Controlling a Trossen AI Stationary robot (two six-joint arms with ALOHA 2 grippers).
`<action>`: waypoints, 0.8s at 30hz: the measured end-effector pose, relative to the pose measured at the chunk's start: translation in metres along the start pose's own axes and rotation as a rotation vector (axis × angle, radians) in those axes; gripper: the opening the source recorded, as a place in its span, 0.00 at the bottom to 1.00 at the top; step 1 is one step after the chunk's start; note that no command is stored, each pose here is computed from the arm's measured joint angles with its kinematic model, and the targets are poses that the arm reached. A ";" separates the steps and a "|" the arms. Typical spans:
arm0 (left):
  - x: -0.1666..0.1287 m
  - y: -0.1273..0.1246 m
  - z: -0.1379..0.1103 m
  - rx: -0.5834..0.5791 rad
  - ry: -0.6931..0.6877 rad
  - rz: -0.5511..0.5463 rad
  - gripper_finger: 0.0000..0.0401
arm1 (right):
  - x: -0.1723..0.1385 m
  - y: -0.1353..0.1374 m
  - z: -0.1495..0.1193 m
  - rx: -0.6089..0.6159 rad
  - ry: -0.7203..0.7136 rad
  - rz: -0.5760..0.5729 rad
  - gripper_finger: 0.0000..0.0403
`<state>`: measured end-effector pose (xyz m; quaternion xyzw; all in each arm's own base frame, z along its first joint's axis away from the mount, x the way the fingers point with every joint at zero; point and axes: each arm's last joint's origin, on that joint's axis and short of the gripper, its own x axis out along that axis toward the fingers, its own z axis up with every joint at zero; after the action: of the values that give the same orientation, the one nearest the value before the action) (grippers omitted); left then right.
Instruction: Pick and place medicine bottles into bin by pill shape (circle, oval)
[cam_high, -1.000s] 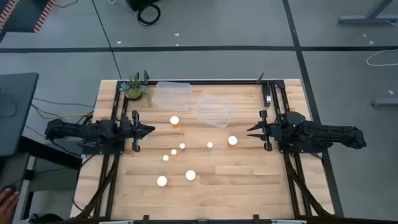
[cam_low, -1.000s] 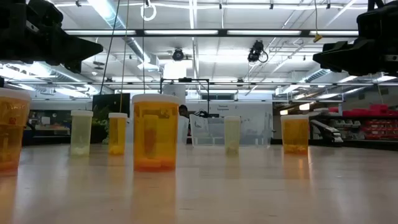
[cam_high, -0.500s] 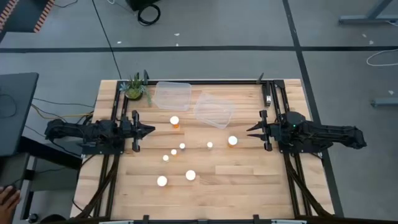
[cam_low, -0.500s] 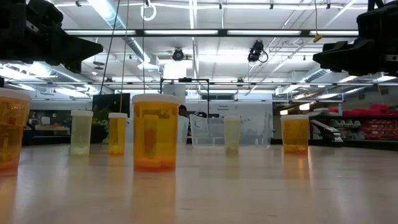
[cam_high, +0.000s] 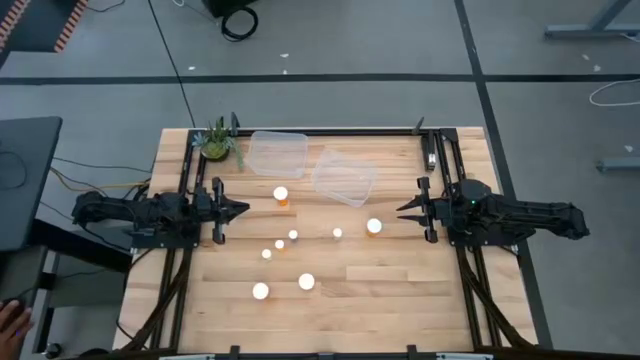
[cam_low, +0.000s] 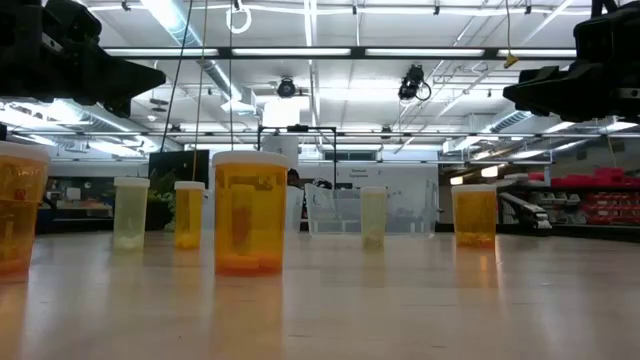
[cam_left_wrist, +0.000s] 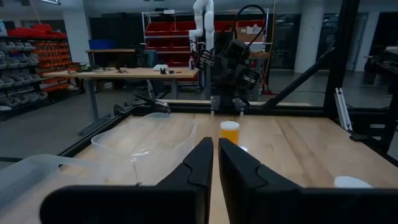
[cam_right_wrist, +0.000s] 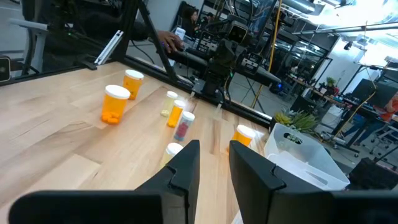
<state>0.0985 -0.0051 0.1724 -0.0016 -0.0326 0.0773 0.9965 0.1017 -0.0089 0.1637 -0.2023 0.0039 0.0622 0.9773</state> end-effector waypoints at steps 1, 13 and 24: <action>0.000 0.000 0.000 0.000 0.000 0.000 0.08 | 0.000 0.000 0.000 0.000 0.000 0.001 0.23; 0.000 0.000 0.000 0.000 0.000 0.000 0.08 | 0.000 0.000 0.000 0.000 0.000 0.000 0.23; 0.000 0.000 0.000 0.000 0.000 0.001 0.07 | 0.000 0.000 0.000 0.000 0.000 0.000 0.23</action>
<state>0.0985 -0.0051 0.1723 -0.0016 -0.0326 0.0777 0.9964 0.1018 -0.0089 0.1636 -0.2024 0.0039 0.0624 0.9773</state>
